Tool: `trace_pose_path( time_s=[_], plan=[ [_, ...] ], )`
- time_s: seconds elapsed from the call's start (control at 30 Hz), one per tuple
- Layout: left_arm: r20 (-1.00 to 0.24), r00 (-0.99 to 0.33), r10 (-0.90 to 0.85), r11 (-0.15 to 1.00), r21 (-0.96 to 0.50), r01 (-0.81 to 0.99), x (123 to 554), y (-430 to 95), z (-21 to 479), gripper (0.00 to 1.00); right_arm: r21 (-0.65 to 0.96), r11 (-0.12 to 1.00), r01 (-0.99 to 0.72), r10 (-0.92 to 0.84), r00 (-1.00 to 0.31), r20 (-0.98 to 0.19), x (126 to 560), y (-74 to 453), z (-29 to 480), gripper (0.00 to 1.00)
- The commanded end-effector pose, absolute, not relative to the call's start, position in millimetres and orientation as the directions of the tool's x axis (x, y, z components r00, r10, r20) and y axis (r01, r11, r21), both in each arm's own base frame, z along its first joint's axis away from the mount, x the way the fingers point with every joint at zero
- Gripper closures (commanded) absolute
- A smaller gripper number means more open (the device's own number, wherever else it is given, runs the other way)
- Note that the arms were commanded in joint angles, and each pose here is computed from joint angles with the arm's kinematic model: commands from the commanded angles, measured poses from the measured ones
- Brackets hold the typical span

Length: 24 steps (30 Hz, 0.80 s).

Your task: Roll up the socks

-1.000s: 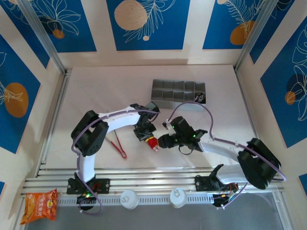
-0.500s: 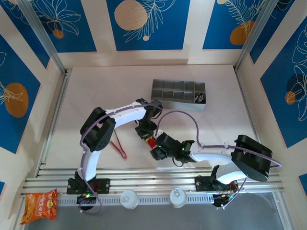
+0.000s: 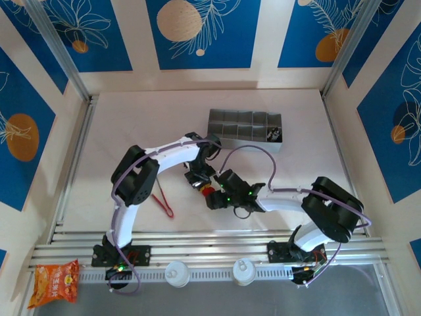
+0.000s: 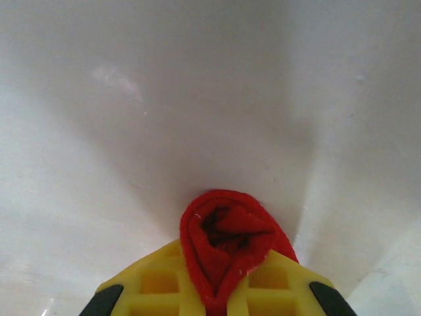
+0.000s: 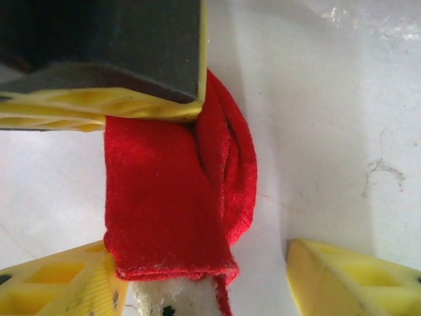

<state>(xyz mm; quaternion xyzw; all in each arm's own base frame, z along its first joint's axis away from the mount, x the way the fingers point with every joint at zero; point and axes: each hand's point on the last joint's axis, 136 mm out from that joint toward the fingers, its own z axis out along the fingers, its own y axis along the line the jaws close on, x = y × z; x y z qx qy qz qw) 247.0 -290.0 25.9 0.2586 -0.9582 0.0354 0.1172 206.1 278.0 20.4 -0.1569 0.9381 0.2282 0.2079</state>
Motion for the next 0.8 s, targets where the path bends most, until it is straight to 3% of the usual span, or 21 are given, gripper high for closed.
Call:
trace_pose_path(
  time_s=[0.0, 0.37, 0.77],
  plan=[
    [0.26, -0.819, -0.511, 0.859, 0.189, -0.475, 216.8, -263.4, -8.5, 1.0, 0.459, 0.826, -0.327, -0.169, -0.921, -0.351, 203.1, 295.6, 4.2, 0.39],
    [0.278, -0.819, -0.503, 0.864, 0.179, -0.47, 217.3, -261.2, -12.2, 1.0, 0.514, 0.816, -0.264, -0.091, -0.937, -0.337, 223.6, 301.0, 4.5, 0.44],
    [0.217, -0.788, -0.577, 0.796, 0.367, -0.481, 221.8, -236.1, -2.9, 1.0, 0.634, 0.732, -0.249, -0.019, -0.938, -0.347, 216.4, 299.5, 58.4, 0.28]
  ],
)
